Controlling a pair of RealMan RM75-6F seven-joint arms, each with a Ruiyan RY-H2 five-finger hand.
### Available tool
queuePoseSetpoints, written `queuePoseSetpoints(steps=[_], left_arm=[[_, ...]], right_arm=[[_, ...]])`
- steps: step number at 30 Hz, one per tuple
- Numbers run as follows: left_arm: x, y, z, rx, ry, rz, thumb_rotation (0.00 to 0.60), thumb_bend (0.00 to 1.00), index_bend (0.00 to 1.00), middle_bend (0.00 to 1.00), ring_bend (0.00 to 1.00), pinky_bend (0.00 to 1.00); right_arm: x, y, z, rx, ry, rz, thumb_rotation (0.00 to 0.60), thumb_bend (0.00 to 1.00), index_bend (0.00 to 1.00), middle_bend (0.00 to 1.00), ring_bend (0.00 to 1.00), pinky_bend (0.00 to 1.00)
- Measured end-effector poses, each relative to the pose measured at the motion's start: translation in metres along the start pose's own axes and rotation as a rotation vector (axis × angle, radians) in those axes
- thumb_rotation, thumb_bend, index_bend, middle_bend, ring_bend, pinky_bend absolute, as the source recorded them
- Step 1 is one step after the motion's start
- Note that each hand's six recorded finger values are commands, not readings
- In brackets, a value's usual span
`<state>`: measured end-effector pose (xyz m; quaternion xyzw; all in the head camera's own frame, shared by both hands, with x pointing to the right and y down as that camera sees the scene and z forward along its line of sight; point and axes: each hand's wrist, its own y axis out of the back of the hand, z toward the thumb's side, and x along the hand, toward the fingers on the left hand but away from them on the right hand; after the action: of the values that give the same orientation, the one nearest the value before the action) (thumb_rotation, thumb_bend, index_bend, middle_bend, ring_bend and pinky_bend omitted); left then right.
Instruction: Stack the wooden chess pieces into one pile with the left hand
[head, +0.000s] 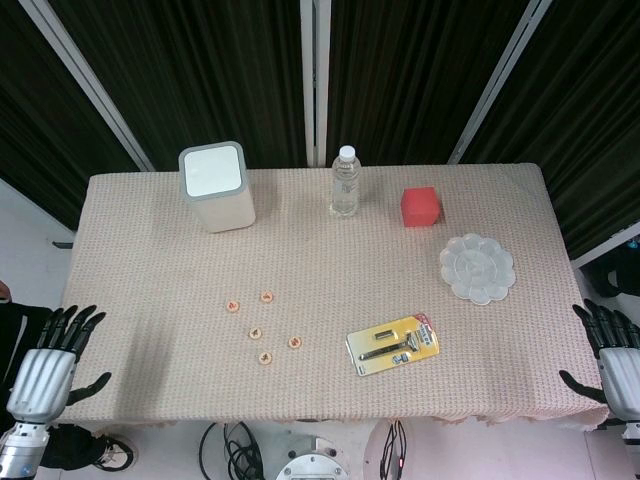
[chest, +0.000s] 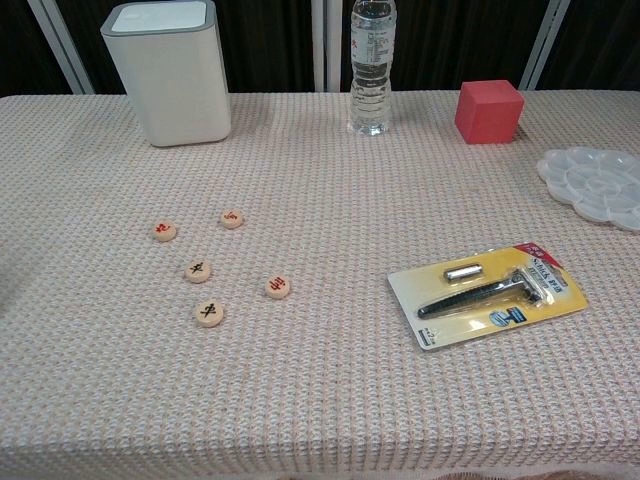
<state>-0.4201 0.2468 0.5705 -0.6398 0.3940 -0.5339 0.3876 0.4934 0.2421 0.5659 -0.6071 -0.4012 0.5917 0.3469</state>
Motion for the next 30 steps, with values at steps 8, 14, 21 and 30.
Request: queuePoseSetpoints(steps=[8, 14, 21, 30], left_arm=[[-0.001, 0.002, 0.001, -0.004, -0.005, 0.004, 0.6, 0.16, 0.13, 0.07, 0.0, 0.0], [0.007, 0.003, 0.01, -0.004, -0.032, 0.005, 0.6, 0.16, 0.13, 0.07, 0.0, 0.0], [0.019, -0.007, 0.037, -0.035, -0.112, -0.038, 0.6, 0.16, 0.13, 0.07, 0.0, 0.0], [0.058, -0.031, 0.109, -0.052, -0.301, -0.144, 0.6, 0.16, 0.13, 0.07, 0.0, 0.0]], right_arm=[[0.0, 0.002, 0.002, -0.008, 0.005, -0.007, 0.6, 0.1, 0.0, 0.0, 0.0, 0.0], [-0.003, 0.004, -0.001, -0.018, -0.009, -0.014, 0.6, 0.1, 0.0, 0.0, 0.0, 0.0], [-0.008, 0.004, -0.004, -0.023, -0.012, -0.009, 0.6, 0.11, 0.0, 0.0, 0.0, 0.0], [-0.002, -0.001, -0.002, -0.035, 0.012, 0.011, 0.6, 0.12, 0.0, 0.0, 0.0, 0.0]])
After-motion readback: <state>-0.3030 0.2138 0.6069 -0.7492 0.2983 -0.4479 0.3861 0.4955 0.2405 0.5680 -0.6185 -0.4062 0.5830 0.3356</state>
